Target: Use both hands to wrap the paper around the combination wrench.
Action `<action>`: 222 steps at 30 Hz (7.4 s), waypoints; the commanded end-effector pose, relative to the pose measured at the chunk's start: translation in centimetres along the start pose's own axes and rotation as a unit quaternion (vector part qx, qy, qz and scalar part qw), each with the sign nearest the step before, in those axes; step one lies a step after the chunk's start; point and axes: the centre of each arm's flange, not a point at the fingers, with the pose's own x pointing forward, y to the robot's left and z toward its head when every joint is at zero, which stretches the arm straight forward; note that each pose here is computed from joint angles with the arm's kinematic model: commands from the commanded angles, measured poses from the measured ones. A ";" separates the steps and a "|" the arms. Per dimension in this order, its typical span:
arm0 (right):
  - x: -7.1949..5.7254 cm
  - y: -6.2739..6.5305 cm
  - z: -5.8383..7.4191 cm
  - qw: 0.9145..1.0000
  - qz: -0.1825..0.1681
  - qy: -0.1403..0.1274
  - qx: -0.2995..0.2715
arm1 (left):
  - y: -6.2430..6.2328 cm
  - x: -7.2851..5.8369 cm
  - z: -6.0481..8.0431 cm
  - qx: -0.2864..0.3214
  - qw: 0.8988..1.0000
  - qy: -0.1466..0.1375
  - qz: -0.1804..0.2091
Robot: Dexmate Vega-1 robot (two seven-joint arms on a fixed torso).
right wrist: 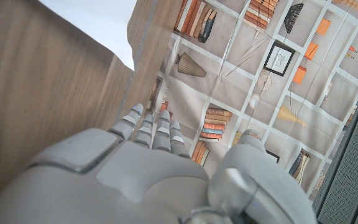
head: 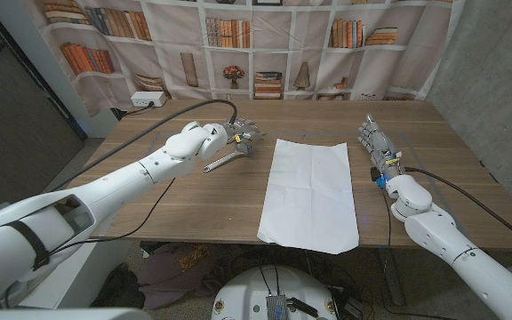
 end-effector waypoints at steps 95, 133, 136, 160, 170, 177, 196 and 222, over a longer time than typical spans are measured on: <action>0.6 -0.7 -0.3 1.000 0.001 -0.003 0.020 | 7.9 3.4 7.9 -0.053 0.989 -0.111 0.086; 1.2 -0.6 -0.1 1.000 0.019 -0.001 0.023 | 5.3 0.5 4.9 -0.152 0.978 -0.076 0.120; 1.4 -0.6 -0.1 0.999 0.022 -0.003 0.024 | 5.2 0.2 4.9 -0.156 0.977 -0.075 0.123; -0.5 0.1 0.7 0.999 0.044 -0.017 0.022 | 3.2 -4.7 4.6 -0.207 0.965 -0.081 0.141; -2.2 0.9 0.2 0.999 0.046 -0.024 0.009 | 2.5 -6.1 5.3 -0.232 0.957 -0.091 0.148; -3.3 0.6 0.4 0.998 0.048 -0.031 0.004 | 1.7 -7.0 5.8 -0.249 0.951 -0.102 0.150; -4.4 0.6 0.9 0.996 0.074 -0.042 -0.019 | -0.6 -9.7 6.3 -0.292 0.936 -0.110 0.161; -8.4 -0.9 0.9 0.990 0.107 -0.061 -0.069 | -2.7 -12.6 7.6 -0.362 0.905 -0.134 0.181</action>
